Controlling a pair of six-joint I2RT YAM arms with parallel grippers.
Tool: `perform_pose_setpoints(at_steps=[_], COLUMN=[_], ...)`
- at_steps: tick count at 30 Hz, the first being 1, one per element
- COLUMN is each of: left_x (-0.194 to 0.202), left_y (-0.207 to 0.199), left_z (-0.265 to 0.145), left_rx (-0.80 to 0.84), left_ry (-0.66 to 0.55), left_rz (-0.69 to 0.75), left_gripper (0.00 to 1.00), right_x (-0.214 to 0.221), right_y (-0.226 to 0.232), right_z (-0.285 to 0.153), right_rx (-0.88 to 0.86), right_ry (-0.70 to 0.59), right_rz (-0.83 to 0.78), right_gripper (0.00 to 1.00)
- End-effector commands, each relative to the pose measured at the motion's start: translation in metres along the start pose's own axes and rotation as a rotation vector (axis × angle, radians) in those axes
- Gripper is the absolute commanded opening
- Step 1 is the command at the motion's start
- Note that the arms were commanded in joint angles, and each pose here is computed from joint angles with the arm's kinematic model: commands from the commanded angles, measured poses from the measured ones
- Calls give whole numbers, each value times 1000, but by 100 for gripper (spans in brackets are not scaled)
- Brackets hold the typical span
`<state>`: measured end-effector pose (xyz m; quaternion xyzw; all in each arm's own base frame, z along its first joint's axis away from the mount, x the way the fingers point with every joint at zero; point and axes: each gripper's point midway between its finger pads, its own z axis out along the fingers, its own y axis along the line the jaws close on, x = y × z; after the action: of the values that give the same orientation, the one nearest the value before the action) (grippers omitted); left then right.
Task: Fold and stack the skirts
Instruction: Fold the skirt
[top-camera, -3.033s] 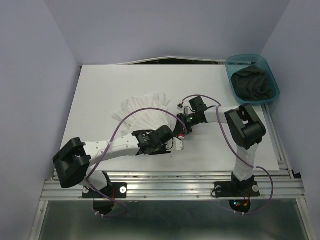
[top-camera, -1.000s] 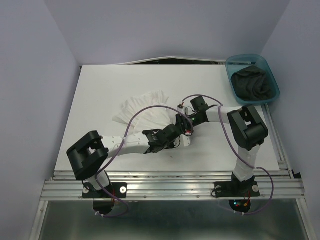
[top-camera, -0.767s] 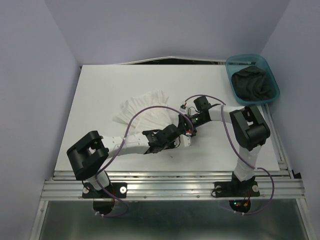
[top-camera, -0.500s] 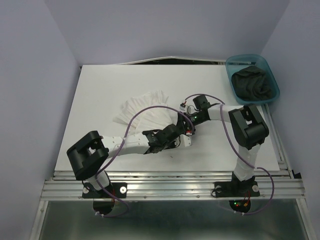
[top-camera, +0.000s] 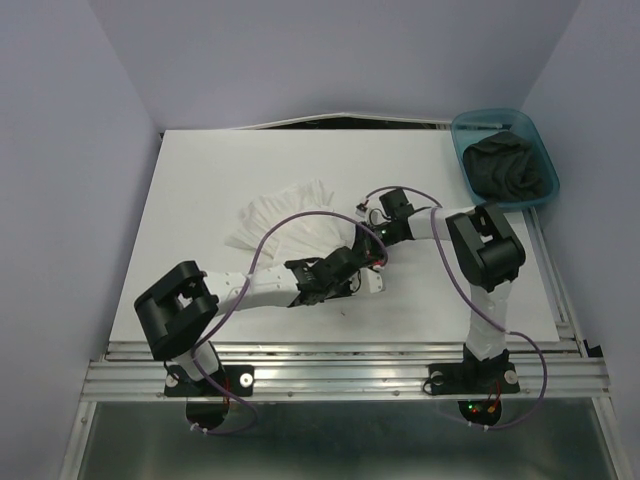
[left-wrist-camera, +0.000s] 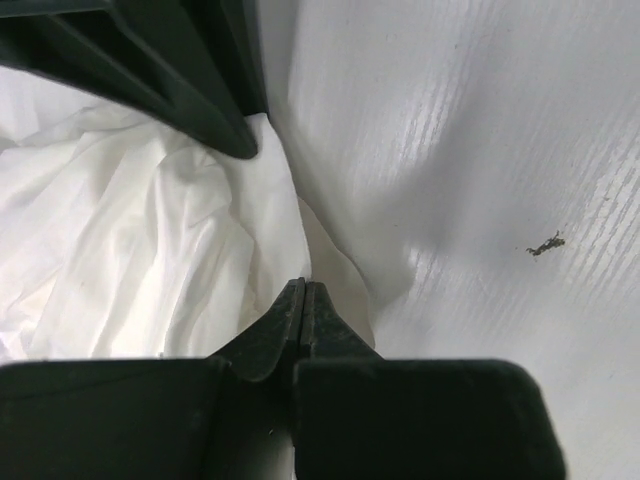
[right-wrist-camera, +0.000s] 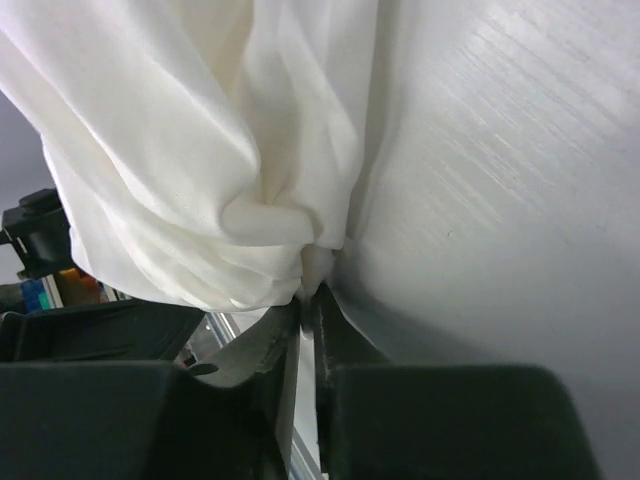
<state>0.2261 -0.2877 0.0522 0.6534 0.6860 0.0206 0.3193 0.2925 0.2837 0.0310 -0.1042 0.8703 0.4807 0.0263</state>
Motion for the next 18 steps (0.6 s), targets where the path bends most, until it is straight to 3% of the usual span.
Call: perform_pose_setpoints(at_steps=[1,3,4,6,7,8,11,16,18], left_x=[-23,-26,-38,-29,-32,-20,19,85,101], left_y=[25,44,50,79,87,90,102,76,83], left_z=[-21,-37,-55,-81,-101,-109,-129,-111,-105], left_rx=[-15,13,53,54,66,59,4,72,53], left_ry=[-83,-119,-195,-231,-290,-276,-246,-105,-77], left_rz=[-105,-175,-204,-306,-324,-344,-398,-514,-562], left_gripper=[12,33,39,50,63,66,70,70,70], right_x=[-12,-13,-13,-13,-12,-12,-10,-6,-3], right_y=[-5,-5,-7,-7,-7,-7,-2,11,13], right_z=[8,6,5,4,3,3,-1,-9,-12], right_rx=[38,51,62,70,73,75,74,52,54], right_ry=[-32,-37,-42,-43,-40,-39,-38,-35,-30], right_rz=[-72,-91,-94,-100,-106,-108,-111,-128,-139], right_gripper=[6,1,1,1,1,1,1,1,1])
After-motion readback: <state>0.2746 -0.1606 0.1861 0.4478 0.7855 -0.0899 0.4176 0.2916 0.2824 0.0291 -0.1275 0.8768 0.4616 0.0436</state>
